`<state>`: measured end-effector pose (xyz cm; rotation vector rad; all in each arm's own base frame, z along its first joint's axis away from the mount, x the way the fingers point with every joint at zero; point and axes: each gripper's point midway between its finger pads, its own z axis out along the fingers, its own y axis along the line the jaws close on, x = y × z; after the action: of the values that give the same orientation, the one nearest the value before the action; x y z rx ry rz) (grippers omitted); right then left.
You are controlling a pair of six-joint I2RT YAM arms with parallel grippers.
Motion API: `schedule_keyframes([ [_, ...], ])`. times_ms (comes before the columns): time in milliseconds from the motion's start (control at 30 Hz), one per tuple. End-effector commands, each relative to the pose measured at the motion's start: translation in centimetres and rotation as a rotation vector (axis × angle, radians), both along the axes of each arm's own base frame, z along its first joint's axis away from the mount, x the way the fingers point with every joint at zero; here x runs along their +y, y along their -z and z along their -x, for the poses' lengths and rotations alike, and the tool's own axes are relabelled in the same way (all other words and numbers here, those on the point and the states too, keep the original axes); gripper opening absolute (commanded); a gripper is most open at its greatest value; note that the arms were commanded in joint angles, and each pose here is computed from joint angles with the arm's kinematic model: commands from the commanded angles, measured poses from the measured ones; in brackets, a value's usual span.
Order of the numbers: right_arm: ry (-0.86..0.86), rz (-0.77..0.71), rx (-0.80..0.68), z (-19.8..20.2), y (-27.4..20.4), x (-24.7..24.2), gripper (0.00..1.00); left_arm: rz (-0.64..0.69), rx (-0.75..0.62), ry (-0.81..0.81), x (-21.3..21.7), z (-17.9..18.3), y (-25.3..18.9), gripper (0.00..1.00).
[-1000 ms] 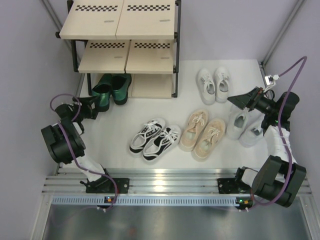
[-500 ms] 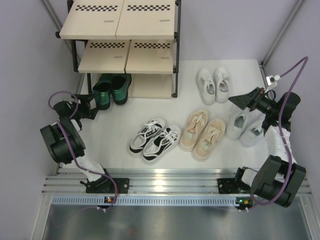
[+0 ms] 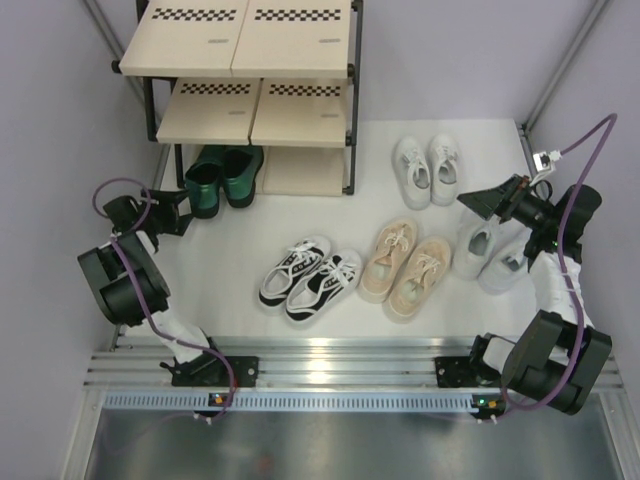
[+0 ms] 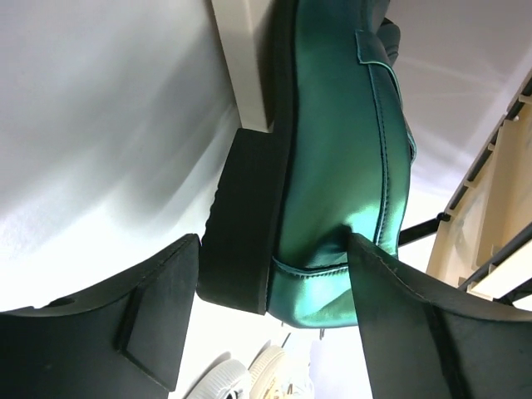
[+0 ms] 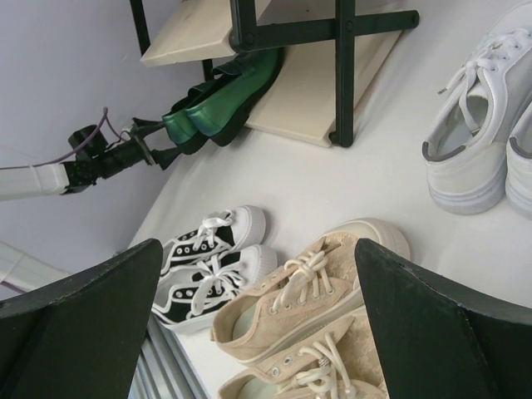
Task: Place and organize the shoes onto the shoe shelf
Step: Place the shoe at the shoe shelf.
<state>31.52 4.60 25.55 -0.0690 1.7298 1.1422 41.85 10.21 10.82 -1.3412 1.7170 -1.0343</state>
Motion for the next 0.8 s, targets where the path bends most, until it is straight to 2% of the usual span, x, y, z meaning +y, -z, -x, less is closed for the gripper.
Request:
schedule_keyframes([
  [0, 0.018, 0.04, -0.058, -0.1, -0.5, -0.7, 1.0, -0.021, -0.02, -0.012, 1.0, -1.6, -0.6, 0.72],
  [267, 0.022, 0.042, -0.051, -0.3, -0.3, -0.8, 0.99, -0.028, -0.058, -0.005, 0.7, -3.5, -1.6, 0.7],
  [367, 0.023, 0.042, -0.051, -0.3, -0.3, -0.9, 0.99, -0.023, -0.106, -0.005, 0.5, -3.8, -2.4, 0.57],
  [467, 0.025, 0.042, -0.051, -0.3, -0.3, -0.9, 1.0, -0.016, -0.16, 0.012, 0.0, -3.8, -3.1, 0.29],
  [500, 0.026, 0.042, -0.051, -0.3, -0.3, -1.0, 0.99, -0.008, -0.168, 0.018, -0.1, -3.8, -3.2, 0.11],
  [533, 0.025, 0.042, -0.051, -0.3, -0.3, -0.9, 0.99, 0.0, -0.168, 0.03, -0.3, -3.8, -2.8, 0.03],
  [567, 0.023, 0.042, -0.051, -0.3, -0.3, -0.9, 0.99, 0.003, -0.164, 0.032, -0.3, -3.8, -2.6, 0.0],
  [767, 0.025, 0.043, -0.054, -0.2, -0.4, -0.9, 0.99, -0.024, -0.163, 0.037, 0.0, -4.2, -1.7, 0.0],
])
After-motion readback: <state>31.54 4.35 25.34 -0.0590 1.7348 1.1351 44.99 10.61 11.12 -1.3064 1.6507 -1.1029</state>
